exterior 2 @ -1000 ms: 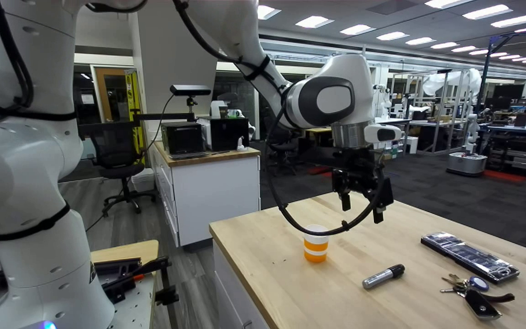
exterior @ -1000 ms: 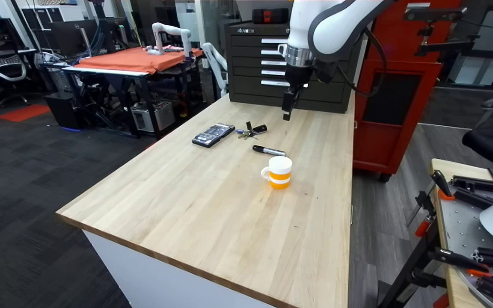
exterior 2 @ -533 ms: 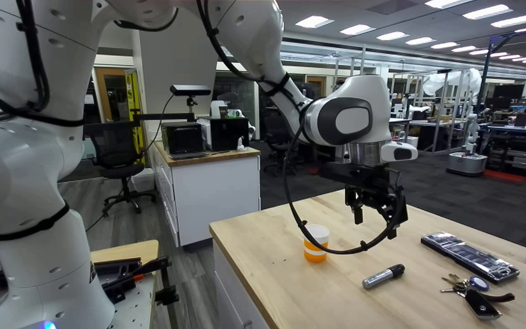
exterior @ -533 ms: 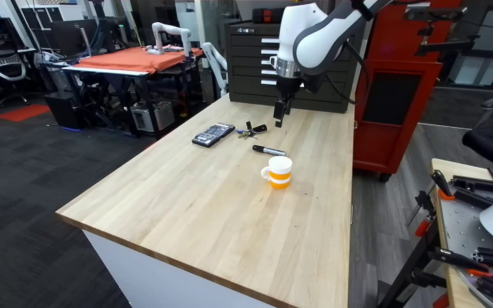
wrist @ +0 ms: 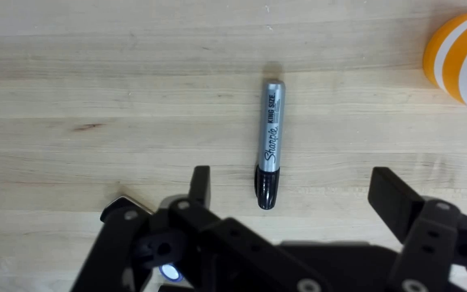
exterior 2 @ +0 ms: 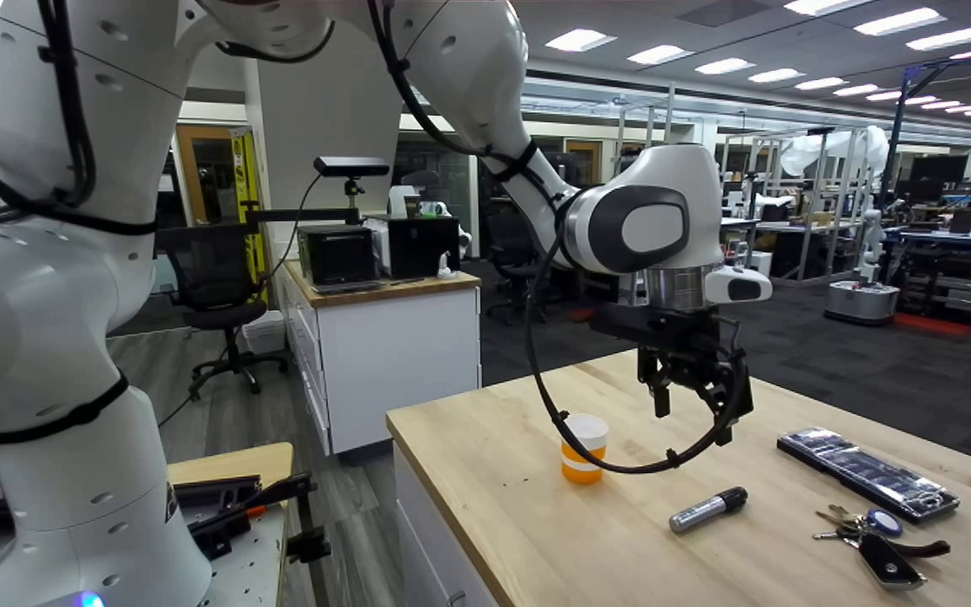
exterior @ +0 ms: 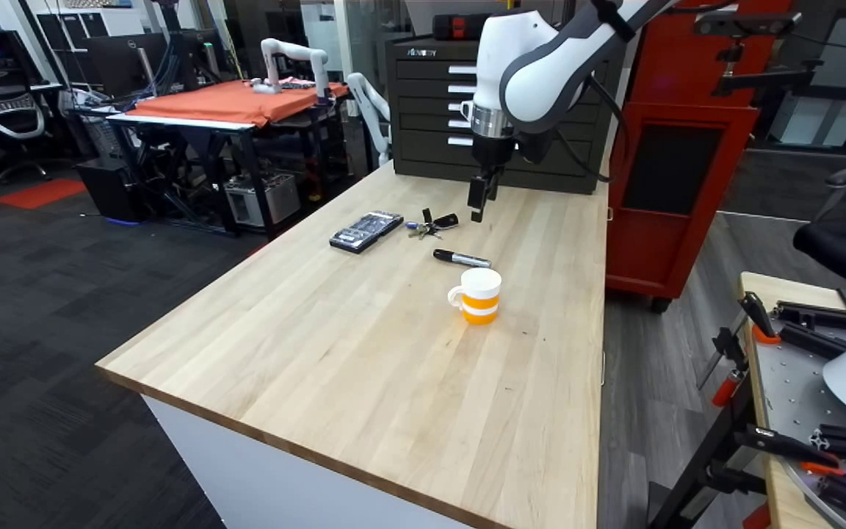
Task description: Put the marker in the mug
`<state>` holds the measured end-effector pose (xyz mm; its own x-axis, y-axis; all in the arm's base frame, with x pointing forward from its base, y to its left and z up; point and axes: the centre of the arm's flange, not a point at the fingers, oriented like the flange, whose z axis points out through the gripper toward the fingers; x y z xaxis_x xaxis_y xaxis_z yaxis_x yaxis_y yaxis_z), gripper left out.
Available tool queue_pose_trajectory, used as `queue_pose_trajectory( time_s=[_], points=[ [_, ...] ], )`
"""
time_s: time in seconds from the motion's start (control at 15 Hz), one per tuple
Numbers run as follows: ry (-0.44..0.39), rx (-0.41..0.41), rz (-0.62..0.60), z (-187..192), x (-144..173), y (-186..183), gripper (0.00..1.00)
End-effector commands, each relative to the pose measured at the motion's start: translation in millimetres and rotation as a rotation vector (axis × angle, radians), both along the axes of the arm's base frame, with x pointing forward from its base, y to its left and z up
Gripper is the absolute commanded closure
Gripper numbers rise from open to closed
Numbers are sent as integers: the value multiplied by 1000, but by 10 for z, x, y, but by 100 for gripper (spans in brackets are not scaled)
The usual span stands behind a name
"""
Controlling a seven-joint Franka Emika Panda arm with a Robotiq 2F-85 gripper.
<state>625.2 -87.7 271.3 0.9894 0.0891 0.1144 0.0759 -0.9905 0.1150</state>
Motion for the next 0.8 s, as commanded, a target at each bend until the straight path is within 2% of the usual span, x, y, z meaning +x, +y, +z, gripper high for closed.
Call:
queue_pose_trajectory(
  time_s=[0.0, 0.73],
  points=[
    [12, 7, -5, -117, -62, -79, 0],
    [12, 52, 0, -526, -68, -305, 0]
  ],
)
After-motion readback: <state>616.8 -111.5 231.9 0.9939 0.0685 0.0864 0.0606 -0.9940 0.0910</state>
